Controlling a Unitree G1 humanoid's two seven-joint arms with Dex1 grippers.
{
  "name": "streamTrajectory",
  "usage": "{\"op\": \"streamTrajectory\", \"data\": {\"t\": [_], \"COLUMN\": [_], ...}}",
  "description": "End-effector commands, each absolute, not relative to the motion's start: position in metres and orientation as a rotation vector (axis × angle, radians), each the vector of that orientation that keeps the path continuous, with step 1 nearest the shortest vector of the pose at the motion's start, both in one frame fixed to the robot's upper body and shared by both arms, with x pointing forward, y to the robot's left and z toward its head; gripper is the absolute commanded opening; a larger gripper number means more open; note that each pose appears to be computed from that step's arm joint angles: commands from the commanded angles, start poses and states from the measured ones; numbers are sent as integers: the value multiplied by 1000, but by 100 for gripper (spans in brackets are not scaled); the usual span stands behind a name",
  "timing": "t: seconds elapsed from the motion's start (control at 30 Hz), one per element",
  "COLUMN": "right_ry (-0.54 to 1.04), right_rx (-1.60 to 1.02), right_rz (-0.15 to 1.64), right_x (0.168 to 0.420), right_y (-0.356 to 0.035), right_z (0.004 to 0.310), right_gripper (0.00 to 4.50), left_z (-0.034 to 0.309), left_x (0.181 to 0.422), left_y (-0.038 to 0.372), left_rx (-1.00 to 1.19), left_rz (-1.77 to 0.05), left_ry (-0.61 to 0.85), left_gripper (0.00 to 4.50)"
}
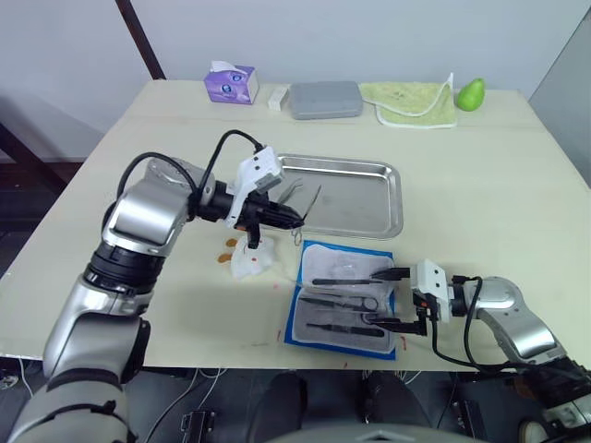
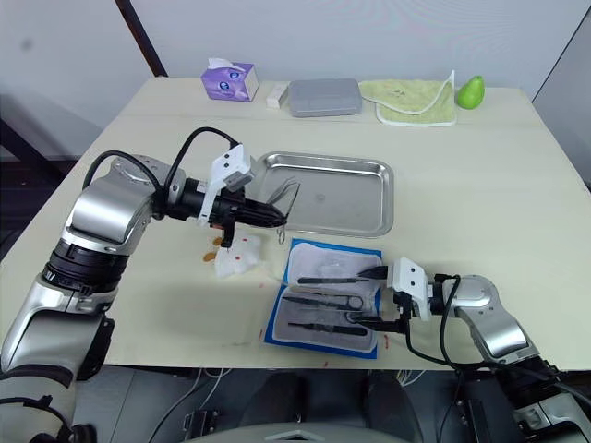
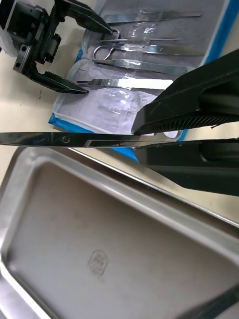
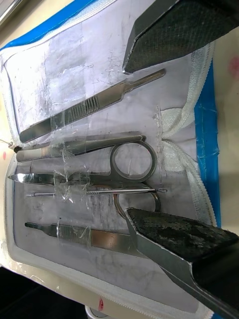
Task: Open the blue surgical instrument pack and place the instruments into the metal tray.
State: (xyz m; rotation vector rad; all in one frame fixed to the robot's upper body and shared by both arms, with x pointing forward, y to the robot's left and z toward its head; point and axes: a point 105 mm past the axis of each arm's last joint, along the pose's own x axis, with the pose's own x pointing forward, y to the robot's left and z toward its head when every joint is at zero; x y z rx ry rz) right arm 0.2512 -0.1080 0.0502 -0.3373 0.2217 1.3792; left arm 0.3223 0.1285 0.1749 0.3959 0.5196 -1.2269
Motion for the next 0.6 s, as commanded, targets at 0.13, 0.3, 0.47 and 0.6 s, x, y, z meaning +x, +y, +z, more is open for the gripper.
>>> {"op": "streamTrajectory", "data": {"t": [0.13, 0.3, 0.47, 0.6], "right_ry": [483, 484, 482, 481], "right_rx": [-332, -331, -328, -326], "right_rz": [1346, 1342, 1341, 1340], "right_x": [236, 235, 235, 235], "right_y": [-131, -132, -131, -131], "right_z": [2, 2, 2, 2], "right_gripper": [450, 450, 450, 450], "left_z": [191, 193, 193, 193], "left_x": [320, 322, 333, 332], "left_y": [124, 121, 119, 112], "left_rx": [415, 344, 323, 308], "left_rz": [-1224, -1196, -1052, -1045], "left_ry": [453, 482, 517, 549], "left_gripper": [10, 10, 10, 10]}}
